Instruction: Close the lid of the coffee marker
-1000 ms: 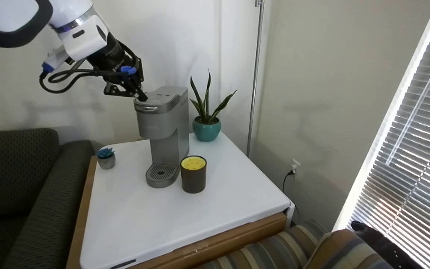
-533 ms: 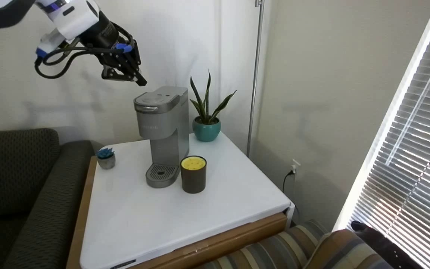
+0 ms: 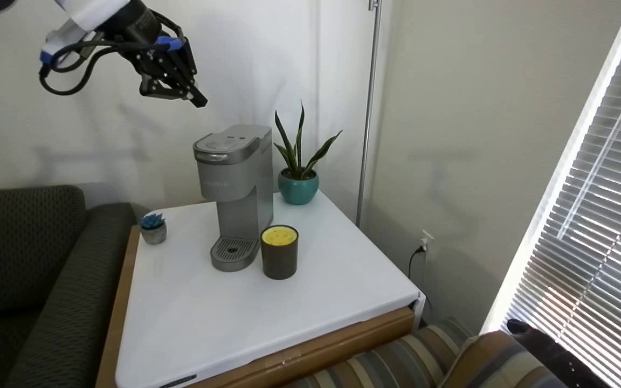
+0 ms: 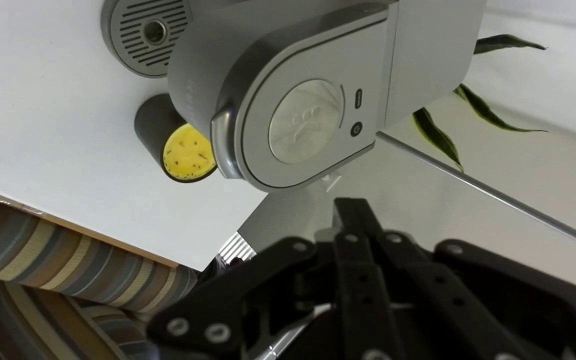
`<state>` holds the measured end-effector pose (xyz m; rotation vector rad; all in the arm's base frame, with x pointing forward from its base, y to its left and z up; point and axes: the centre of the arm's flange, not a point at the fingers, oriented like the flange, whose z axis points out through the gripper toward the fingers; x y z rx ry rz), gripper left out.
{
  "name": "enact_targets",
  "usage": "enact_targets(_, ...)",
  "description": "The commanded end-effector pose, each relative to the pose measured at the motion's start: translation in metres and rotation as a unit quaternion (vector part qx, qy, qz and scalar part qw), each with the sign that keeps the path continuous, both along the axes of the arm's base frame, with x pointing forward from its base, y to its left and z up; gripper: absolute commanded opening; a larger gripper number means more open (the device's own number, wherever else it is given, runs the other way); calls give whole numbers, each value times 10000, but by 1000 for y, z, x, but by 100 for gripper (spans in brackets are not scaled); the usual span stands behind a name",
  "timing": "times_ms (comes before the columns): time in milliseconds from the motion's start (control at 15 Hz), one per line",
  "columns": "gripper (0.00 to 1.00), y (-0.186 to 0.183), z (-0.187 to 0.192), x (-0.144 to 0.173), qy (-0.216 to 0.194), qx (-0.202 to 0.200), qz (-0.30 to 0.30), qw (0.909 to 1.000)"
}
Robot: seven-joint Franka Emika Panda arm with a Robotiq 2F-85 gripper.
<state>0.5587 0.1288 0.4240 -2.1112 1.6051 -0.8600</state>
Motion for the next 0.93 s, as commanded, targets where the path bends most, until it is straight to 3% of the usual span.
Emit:
enact_targets(0, 20, -2, 10, -8, 90, -14, -43, 9999)
enact_targets(733, 97, 3, 8, -13, 102, 297, 138, 9994)
enact_targets(867, 100, 2, 7, -14, 103, 360, 158, 9992)
